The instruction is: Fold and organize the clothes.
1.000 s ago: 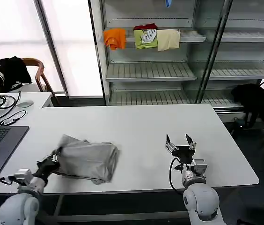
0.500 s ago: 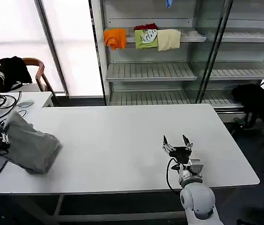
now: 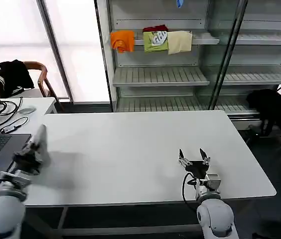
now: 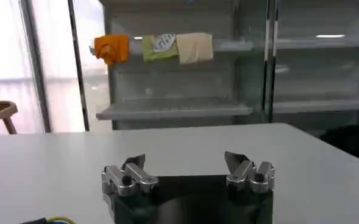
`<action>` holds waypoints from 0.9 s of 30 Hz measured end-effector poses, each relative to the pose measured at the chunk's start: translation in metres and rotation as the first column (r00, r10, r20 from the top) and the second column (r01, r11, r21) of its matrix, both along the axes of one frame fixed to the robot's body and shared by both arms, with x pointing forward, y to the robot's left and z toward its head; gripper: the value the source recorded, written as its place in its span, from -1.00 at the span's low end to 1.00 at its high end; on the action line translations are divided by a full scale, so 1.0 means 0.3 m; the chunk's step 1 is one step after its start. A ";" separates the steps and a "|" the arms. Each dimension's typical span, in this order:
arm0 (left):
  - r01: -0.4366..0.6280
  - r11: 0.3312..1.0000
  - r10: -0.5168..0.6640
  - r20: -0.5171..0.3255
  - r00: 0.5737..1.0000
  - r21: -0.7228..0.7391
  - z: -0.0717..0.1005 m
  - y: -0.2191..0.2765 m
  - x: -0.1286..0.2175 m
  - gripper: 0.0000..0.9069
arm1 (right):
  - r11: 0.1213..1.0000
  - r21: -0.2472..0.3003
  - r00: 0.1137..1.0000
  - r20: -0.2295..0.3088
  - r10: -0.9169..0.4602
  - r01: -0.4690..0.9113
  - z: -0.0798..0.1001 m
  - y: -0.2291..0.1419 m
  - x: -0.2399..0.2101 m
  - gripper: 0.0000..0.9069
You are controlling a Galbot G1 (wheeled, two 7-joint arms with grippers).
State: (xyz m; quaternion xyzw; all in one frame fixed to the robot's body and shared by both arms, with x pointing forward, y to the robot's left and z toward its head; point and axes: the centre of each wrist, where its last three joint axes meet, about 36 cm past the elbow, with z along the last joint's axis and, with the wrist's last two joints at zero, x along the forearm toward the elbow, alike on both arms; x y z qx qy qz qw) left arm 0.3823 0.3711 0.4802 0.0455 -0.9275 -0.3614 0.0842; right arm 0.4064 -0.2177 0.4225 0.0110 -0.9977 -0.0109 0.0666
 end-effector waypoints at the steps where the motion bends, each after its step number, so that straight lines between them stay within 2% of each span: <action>1: 0.014 1.000 -0.014 -0.007 1.000 -0.017 -0.021 -0.045 0.001 -0.96 | 1.000 -0.001 1.000 0.001 -0.003 0.003 0.000 -0.005 -0.002 1.00; 7: 0.102 0.989 -0.108 -0.048 0.993 -0.107 -0.097 -0.292 0.014 -0.96 | 1.000 -0.004 1.000 -0.001 -0.021 0.021 -0.006 -0.030 -0.010 1.00; 13: 0.162 0.965 -0.178 -0.062 0.982 -0.208 -0.133 -0.477 0.045 -0.96 | 1.000 -0.004 1.000 0.005 -0.021 0.021 0.003 -0.033 -0.008 1.00; 20: 0.213 0.902 -0.242 -0.031 0.970 -0.376 -0.155 -0.657 0.112 -0.93 | 1.000 0.007 1.000 0.013 0.000 0.000 0.036 -0.009 -0.005 1.00; 21: 0.221 0.890 -0.252 -0.027 0.967 -0.398 -0.157 -0.682 0.121 -0.31 | 1.000 0.009 1.000 0.015 0.003 -0.003 0.043 -0.003 -0.004 1.00; 22: 0.228 0.879 -0.260 -0.019 0.965 -0.419 -0.157 -0.709 0.133 1.00 | 1.000 0.011 1.000 0.015 0.005 -0.005 0.048 0.001 -0.004 1.00; 27: 0.254 0.832 -0.291 0.002 0.957 -0.493 -0.170 -0.840 0.179 1.00 | 0.999 0.021 1.000 0.012 0.026 -0.026 0.073 0.022 -0.006 1.00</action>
